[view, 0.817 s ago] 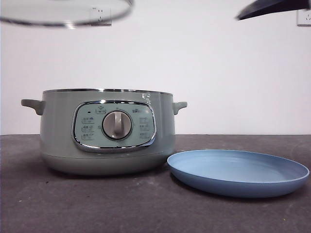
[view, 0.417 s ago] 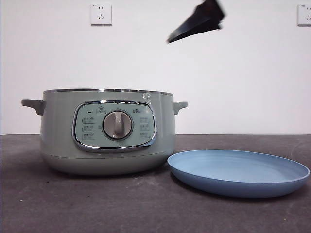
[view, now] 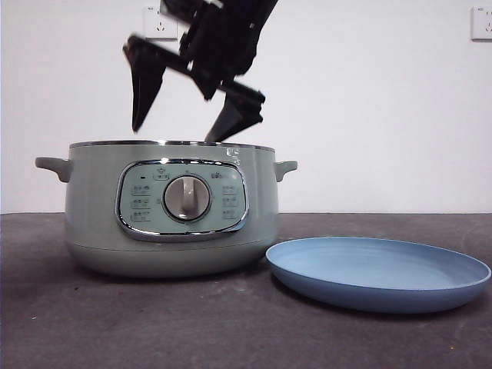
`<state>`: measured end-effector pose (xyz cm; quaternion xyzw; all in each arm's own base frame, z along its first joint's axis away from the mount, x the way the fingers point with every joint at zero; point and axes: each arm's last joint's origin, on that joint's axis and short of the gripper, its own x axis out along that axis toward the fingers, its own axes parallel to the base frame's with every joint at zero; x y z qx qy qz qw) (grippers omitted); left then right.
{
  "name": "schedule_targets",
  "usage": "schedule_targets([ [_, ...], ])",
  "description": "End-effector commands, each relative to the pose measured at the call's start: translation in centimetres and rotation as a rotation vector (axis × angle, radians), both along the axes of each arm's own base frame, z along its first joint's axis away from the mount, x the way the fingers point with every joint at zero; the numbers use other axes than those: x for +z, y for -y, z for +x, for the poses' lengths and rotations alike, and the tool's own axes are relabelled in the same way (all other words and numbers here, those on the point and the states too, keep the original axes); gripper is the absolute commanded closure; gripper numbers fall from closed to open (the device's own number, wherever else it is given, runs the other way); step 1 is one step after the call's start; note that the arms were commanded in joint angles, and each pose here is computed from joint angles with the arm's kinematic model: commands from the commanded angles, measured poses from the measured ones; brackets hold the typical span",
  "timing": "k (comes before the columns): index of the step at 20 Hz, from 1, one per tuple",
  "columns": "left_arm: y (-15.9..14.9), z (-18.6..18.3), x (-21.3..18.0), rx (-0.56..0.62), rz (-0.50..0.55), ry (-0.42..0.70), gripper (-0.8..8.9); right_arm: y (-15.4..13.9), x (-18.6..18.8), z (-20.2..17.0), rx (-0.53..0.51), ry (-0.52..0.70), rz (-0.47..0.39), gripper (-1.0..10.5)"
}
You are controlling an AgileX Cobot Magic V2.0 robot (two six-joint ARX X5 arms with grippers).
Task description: Take the potato out from the steamer,put the potato on the plate,close the lid
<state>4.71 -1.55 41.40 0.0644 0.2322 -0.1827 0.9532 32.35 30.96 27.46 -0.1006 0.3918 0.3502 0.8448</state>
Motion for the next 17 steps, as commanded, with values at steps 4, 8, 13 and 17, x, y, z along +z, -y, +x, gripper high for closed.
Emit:
schedule_targets([
  [4,0.0,-0.2,0.6,-0.006,-0.031,0.052,8.22,-1.3,-3.2,0.7,-0.014,-0.007,-0.068,3.5],
  [8,0.0,-0.2,0.6,-0.006,-0.03,0.05,8.22,-1.7,-4.4,0.9,-0.025,-0.011,-0.094,3.5],
  [13,0.0,-0.2,0.6,-0.008,-0.029,0.049,8.22,-1.4,-4.7,0.8,-0.04,-0.028,-0.139,4.5],
  [17,0.0,-0.2,0.6,-0.008,-0.029,0.049,8.22,-1.3,-4.9,0.6,-0.038,-0.053,-0.158,7.0],
])
